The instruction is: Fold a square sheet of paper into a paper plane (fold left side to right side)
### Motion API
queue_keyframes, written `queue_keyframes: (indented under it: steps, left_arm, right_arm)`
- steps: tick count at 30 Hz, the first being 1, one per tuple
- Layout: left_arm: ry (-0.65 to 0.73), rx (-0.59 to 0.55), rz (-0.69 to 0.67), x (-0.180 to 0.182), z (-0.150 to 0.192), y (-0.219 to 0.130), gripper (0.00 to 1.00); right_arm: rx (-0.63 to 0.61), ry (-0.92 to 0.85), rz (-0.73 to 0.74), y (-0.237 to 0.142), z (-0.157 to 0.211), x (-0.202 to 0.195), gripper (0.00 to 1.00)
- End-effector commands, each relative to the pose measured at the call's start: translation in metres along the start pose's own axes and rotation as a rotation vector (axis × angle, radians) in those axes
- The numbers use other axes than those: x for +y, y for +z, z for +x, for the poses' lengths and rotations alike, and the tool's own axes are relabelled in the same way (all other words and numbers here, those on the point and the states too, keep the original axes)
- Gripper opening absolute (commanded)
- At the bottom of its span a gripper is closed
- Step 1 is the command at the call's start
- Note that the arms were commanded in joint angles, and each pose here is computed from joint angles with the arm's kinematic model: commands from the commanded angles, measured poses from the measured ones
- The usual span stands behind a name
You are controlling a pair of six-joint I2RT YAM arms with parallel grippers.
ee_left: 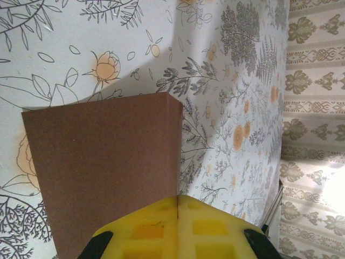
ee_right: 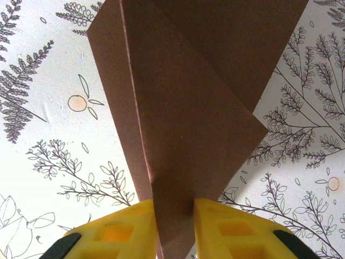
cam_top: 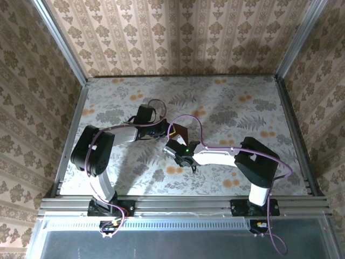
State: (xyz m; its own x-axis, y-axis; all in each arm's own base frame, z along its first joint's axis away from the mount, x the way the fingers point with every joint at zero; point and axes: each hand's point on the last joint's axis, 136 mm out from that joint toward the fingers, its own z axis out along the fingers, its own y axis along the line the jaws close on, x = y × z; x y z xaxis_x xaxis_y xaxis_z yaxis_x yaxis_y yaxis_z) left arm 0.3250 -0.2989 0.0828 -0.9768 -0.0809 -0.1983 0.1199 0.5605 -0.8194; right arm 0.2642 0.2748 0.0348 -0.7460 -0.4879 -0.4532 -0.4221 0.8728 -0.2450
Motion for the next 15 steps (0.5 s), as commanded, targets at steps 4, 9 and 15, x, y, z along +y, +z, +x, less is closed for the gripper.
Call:
queue_keyframes:
  steps: [4,9,15]
  left_arm:
    - [0.004,-0.007,-0.001,-0.004,-0.001,-0.004,0.00]
    - [0.004,-0.009,-0.004,-0.003,-0.001,-0.005,0.05]
    - [-0.001,-0.056,-0.021,0.007,-0.012,-0.030,0.20]
  right_arm:
    - [-0.017,-0.004,0.019,-0.004,-0.007,-0.001,0.20]
    - [-0.001,-0.012,0.011,0.000,-0.003,0.002,0.08]
    - [0.026,-0.024,0.004,0.003,0.004,0.003,0.02]
